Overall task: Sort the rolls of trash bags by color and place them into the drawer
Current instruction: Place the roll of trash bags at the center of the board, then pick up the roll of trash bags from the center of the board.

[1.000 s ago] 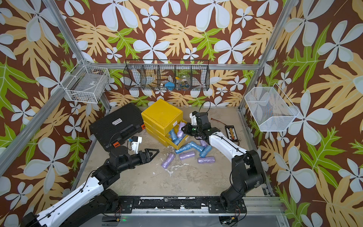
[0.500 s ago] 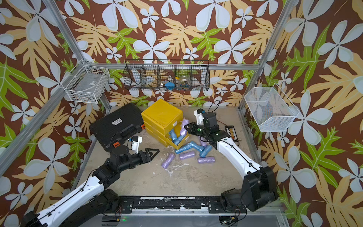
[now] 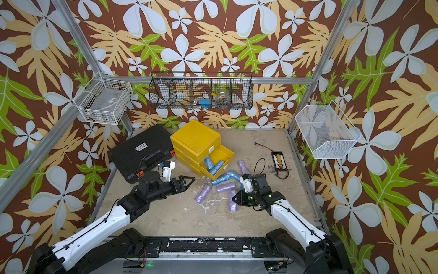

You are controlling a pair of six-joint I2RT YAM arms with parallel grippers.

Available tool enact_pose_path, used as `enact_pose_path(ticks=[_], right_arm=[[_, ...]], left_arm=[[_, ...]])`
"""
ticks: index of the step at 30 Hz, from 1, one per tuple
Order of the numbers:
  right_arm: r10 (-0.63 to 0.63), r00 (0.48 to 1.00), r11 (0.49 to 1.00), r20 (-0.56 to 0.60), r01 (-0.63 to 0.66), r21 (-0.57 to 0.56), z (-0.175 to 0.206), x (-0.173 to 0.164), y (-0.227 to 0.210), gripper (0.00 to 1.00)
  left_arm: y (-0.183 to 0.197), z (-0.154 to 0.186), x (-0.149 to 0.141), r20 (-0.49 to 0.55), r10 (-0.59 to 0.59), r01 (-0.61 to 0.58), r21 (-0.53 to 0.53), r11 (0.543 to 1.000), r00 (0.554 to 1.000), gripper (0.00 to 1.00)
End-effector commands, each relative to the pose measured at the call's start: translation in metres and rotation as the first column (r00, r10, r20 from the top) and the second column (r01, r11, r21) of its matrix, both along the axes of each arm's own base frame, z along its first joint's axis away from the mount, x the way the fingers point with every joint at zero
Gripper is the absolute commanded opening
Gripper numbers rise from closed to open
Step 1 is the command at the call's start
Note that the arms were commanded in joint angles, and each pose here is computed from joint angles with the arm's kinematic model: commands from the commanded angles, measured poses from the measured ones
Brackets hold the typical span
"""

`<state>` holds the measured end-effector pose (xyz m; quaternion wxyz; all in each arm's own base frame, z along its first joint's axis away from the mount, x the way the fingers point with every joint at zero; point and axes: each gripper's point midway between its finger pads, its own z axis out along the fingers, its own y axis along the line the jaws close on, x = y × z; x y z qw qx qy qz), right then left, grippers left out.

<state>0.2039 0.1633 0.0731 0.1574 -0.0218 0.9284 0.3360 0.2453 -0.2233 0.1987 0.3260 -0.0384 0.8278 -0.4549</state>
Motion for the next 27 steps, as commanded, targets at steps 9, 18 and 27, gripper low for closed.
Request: enact_pose_path(ticks=[9, 18, 27], right_arm=[[-0.229, 0.944, 0.948, 0.239, 0.272, -0.164, 0.041, 0.093, -0.046, 0.49], [-0.406, 0.890, 0.878, 0.207, 0.443, -0.183, 0.009, 0.128, -0.100, 0.49], [-0.423, 0.897, 0.879, 0.131, 0.441, -0.180, -0.025, 0.135, -0.098, 0.49]], left_arm=[[0.003, 0.012, -0.002, 0.050, -0.001, 0.002, -0.017, 1.000, 0.999, 0.92], [0.006, 0.007, -0.009, 0.043, -0.002, 0.004, -0.033, 0.999, 0.999, 0.92], [0.008, 0.004, -0.011, 0.043, -0.002, 0.003, -0.035, 0.999, 0.999, 0.92]])
